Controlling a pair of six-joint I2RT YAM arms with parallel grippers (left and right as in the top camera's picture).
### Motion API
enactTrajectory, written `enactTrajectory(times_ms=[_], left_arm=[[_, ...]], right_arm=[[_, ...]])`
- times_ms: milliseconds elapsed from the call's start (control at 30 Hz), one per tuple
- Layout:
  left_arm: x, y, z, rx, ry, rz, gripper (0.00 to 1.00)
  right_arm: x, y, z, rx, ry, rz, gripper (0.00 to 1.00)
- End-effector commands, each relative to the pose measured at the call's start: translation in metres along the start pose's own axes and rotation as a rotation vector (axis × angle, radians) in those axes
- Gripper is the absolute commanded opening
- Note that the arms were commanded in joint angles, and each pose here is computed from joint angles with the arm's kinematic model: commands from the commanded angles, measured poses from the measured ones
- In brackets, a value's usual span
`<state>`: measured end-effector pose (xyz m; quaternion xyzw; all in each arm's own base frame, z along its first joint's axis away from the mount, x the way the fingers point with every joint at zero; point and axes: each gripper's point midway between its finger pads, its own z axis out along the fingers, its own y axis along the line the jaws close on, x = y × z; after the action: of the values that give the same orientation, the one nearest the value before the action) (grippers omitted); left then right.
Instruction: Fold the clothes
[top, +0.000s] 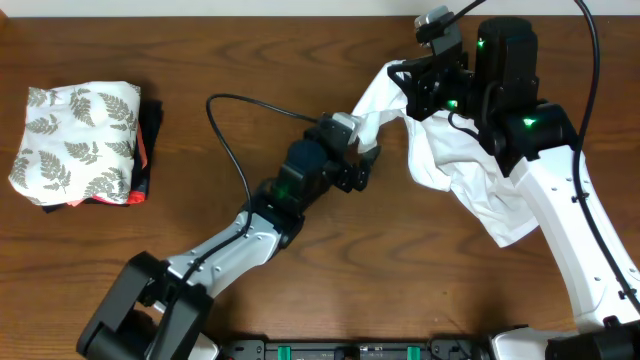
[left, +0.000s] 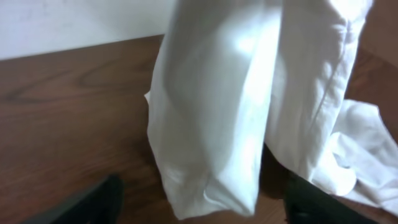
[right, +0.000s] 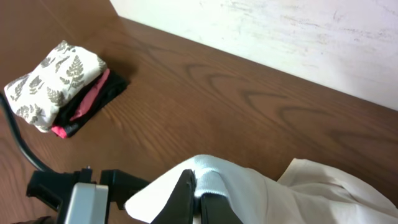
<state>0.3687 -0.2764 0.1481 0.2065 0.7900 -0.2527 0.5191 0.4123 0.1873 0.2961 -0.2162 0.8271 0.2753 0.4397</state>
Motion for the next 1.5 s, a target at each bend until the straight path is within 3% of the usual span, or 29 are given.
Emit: enactTrajectory(times_ms=[0, 267, 467, 533, 567, 1067, 1333, 1367, 1400, 1433, 1467], left_arm=[[-0.007, 0.005, 0.006, -0.027, -0.037, 0.016, 0.74], [-0.018, 0.012, 0.006, -0.063, -0.087, 0.017, 0.50], [-0.020, 0.032, 0.002, -0.109, -0.082, 0.033, 0.25], [-0.023, 0.039, -0.001, -0.125, -0.084, 0.045, 0.08], [-0.024, 0.043, -0.003, -0.132, -0.083, 0.041, 0.06], [-0.039, 0.043, -0.025, -0.157, -0.075, 0.081, 0.06], [-0.027, 0.048, -0.026, -0.169, -0.021, 0.075, 0.06], [-0.026, 0.045, -0.025, -0.155, -0.019, 0.075, 0.08], [-0.026, 0.042, -0.025, -0.138, -0.017, 0.075, 0.36], [-0.026, 0.040, -0.025, -0.123, -0.017, 0.075, 0.45], [-0.026, 0.038, -0.025, -0.112, -0.016, 0.075, 0.45]], right_arm=[[-0.003, 0.004, -0.005, -0.023, -0.011, -0.015, 0.01], [-0.003, 0.005, -0.005, -0.029, -0.011, -0.015, 0.01], [-0.003, 0.005, -0.005, -0.029, -0.009, -0.014, 0.01], [-0.003, 0.005, -0.005, -0.029, -0.008, -0.013, 0.01], [-0.002, 0.005, -0.005, -0.029, -0.008, -0.013, 0.01], [0.001, 0.005, -0.005, -0.029, 0.006, -0.006, 0.01], [0.007, 0.005, -0.005, -0.029, 0.029, -0.011, 0.01], [0.007, 0.005, -0.005, -0.029, 0.029, -0.011, 0.01], [0.007, 0.006, -0.005, -0.030, 0.030, -0.010, 0.01], [0.007, 0.007, -0.005, -0.037, 0.030, -0.013, 0.01], [0.007, 0.009, -0.005, -0.053, 0.029, -0.019, 0.01]])
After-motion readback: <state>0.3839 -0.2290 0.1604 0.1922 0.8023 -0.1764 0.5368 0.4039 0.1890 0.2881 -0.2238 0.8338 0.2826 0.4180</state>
